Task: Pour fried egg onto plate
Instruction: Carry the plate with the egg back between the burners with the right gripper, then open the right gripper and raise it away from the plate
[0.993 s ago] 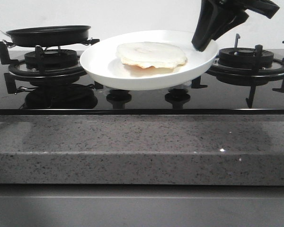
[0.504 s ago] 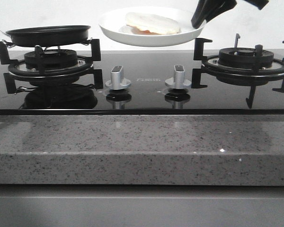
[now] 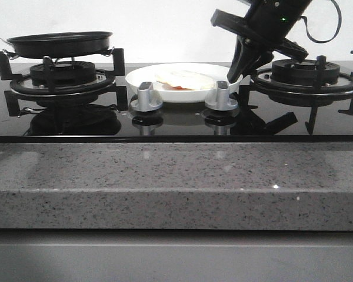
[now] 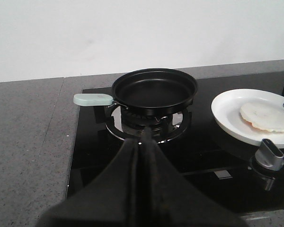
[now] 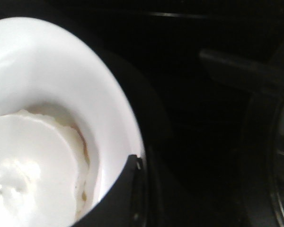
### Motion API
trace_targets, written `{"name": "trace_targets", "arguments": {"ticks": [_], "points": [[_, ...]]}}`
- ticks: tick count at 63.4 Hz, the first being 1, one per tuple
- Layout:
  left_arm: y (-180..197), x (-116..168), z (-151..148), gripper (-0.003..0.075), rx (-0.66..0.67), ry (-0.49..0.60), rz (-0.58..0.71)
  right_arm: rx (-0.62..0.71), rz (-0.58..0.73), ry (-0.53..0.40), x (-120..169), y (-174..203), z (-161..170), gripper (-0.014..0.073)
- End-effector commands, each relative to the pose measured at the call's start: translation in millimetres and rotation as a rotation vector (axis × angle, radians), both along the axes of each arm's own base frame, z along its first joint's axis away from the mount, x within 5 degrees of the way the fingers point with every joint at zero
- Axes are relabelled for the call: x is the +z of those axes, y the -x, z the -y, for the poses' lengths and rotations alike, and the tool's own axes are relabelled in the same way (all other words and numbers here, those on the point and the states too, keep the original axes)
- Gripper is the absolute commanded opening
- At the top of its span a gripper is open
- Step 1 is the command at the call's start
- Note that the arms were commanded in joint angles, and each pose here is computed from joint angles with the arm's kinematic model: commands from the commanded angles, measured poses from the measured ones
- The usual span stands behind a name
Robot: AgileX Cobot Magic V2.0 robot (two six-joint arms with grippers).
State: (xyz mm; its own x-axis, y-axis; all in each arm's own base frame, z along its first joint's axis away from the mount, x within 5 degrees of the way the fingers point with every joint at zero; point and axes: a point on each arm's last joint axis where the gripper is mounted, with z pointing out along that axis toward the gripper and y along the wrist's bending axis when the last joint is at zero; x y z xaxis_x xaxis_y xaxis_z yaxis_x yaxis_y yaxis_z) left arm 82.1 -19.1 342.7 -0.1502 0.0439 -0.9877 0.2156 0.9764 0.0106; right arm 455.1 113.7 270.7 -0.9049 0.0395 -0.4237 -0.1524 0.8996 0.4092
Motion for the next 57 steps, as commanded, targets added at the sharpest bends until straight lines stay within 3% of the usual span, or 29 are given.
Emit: {"name": "trace_targets", "arguments": {"ticks": [1,14,25,33,45,57], "points": [[-1,14,-2,-0.0020,0.020,0.034,0.087,-0.012,0.116,-0.058,46,8,1,-0.0038],[-1,14,-2,-0.0020,0.020,0.034,0.087,-0.012,0.112,-0.057,47,8,2,0.0165],[-1,14,-2,-0.0020,0.020,0.034,0.087,-0.020,0.139,-0.061,65,13,11,0.0179],[-1,14,-2,-0.0020,0.020,0.034,0.087,-0.018,0.149,-0.060,83,21,21,0.0106],[-1,14,-2,-0.0020,0.020,0.034,0.087,-0.017,0.118,-0.052,93,30,36,-0.0124],[-1,14,-2,-0.0020,0.020,0.034,0.087,0.012,0.096,-0.017,102,41,48,-0.0118]]}}
